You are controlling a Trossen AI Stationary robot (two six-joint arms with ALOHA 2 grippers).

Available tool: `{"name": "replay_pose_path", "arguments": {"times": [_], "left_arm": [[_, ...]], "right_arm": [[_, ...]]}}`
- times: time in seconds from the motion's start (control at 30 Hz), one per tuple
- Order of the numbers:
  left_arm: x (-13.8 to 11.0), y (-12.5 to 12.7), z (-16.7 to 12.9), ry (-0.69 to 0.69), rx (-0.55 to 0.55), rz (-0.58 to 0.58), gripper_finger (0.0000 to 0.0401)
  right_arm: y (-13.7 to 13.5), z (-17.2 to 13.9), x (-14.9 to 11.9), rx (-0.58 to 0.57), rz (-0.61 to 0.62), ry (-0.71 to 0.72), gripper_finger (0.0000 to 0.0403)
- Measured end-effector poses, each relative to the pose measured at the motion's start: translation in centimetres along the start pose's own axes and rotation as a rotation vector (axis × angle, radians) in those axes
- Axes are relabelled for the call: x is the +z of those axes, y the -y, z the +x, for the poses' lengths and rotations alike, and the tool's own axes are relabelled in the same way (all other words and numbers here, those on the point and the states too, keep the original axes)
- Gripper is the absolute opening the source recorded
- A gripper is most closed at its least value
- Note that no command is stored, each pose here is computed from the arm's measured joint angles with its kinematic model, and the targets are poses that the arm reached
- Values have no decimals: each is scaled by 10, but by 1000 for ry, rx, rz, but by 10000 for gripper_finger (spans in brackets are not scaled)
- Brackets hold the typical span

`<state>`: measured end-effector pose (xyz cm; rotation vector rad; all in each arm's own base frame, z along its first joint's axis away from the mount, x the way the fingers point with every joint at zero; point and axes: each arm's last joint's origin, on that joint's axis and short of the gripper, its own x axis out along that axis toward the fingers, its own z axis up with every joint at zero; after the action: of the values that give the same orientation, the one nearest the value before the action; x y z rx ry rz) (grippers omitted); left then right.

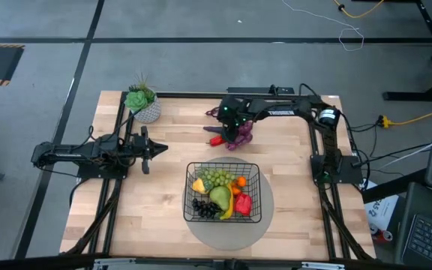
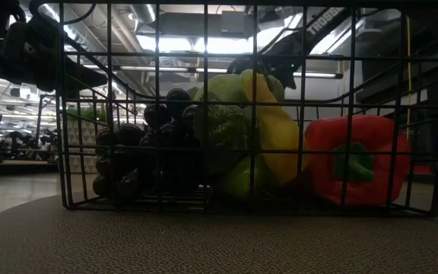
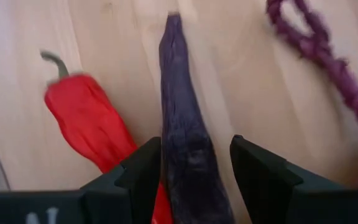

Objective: Build produce basket
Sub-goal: Put the violet chili pepper into the wire basket

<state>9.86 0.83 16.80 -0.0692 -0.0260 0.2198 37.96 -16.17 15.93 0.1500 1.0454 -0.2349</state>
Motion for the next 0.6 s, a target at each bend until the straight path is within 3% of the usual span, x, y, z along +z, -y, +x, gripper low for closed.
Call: {"name": "replay_pose_path", "arguments": {"times": [0.3,0.6], "left_arm": [[0,0,0,0,0,0,19],[0,0,0,0,0,0,19]], "right_arm": [[0,21,-13,10,-18,-99,192],[-1,28,-11,7,-19,-84,174]]}}
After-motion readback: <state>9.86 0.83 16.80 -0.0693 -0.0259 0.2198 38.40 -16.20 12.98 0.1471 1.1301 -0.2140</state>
